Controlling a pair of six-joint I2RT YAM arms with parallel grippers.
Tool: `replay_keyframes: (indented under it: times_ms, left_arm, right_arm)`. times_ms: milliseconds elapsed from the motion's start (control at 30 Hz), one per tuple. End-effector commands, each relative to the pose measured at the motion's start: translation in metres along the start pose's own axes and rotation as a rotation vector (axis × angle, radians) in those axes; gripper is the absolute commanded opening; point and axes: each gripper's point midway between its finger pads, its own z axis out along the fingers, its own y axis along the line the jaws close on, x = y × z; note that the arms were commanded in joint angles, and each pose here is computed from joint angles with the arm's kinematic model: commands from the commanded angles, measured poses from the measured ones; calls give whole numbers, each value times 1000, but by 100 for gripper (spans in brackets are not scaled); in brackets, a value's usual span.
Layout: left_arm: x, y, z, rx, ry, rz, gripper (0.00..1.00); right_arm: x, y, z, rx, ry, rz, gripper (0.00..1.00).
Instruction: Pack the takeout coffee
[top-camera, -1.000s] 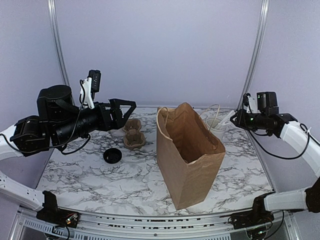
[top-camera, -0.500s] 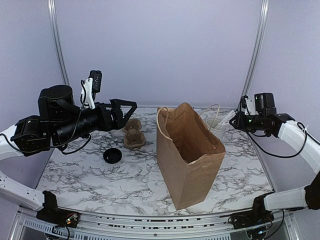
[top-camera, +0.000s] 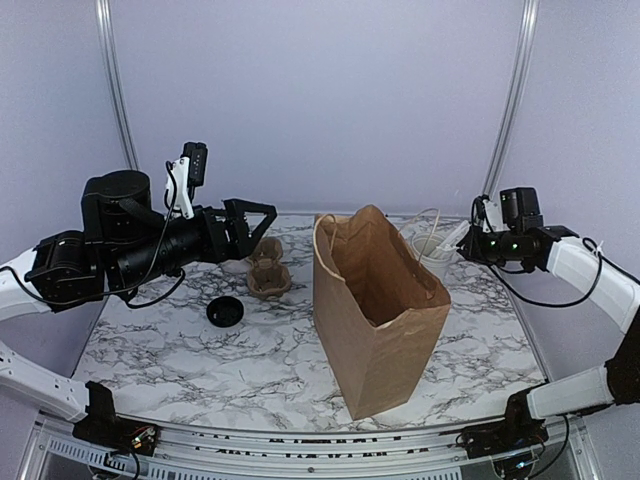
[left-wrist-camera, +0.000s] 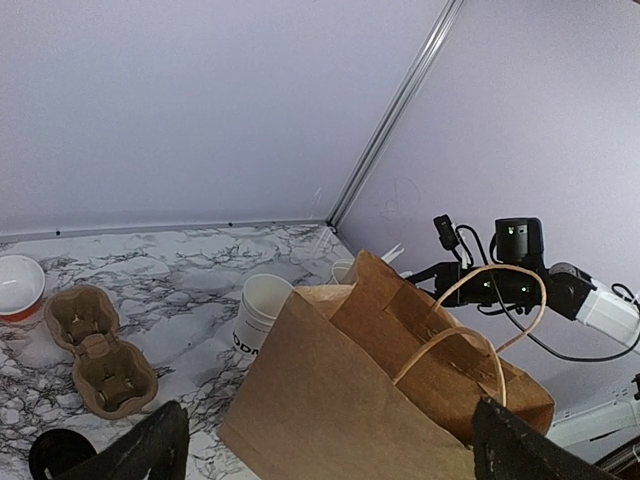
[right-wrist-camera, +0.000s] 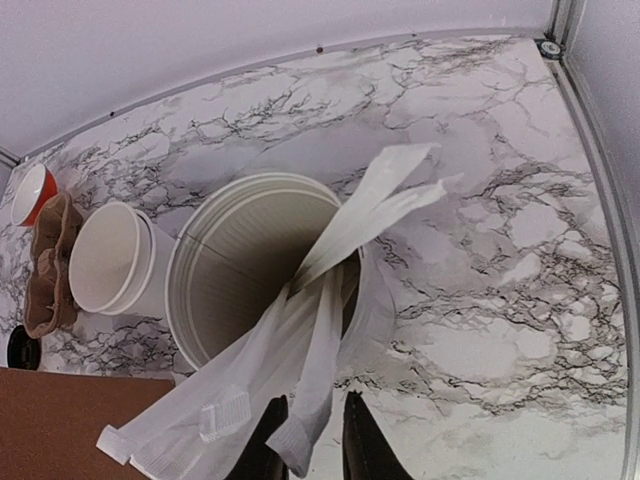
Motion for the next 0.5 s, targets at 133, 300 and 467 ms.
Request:
replay_keyframes:
  times_ms: [133,300,467]
  left_arm:
    - [0,0,3,1,7,-2,99]
    - [0,0,4,3,9,-4,99]
    - [1,1,3,2,10,-6,99]
  right_arm:
    - [-22,-4,4,26,-73,-36,18]
    - [-24,-5,9,31,-69,-41,15]
    - [-29,-4,8,36,-82,-45,7]
